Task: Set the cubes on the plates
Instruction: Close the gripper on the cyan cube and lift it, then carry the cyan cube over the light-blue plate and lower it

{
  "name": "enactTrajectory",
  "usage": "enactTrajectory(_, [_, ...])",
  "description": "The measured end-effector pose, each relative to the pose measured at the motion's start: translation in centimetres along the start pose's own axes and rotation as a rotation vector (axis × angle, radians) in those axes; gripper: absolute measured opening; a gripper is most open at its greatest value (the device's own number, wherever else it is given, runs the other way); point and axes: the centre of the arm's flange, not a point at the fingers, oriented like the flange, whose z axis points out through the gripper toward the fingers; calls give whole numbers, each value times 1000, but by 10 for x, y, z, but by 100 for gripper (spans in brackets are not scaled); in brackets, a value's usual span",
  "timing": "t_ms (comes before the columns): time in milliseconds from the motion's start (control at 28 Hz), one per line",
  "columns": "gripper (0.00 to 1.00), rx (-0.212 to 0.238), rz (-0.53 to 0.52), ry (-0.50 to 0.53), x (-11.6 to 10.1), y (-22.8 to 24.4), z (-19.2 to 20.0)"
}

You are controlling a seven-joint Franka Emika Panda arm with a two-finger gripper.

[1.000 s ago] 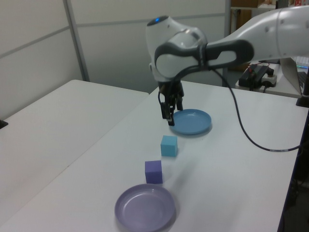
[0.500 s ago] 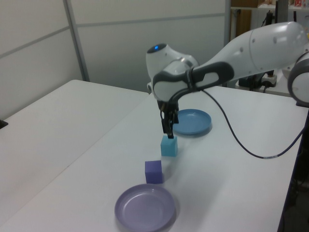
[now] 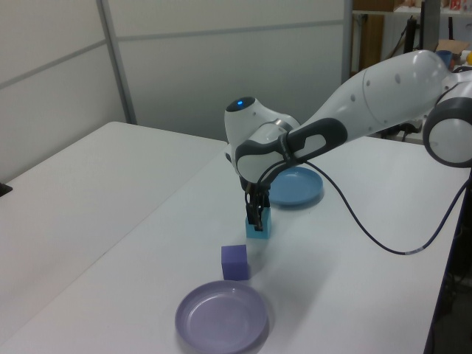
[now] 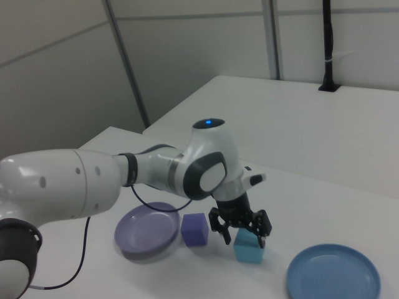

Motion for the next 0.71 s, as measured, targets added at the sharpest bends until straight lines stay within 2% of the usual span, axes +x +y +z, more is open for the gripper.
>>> enactTrajectory(321, [97,-15,-8,-20,1,6,29])
enactTrajectory(357, [89,-15,-7,-19,1,6,29])
enactTrajectory(536, [69,-16,42,9,4,11,16])
enactTrajectory(714, [67,-6,114,74,-3,38,-19])
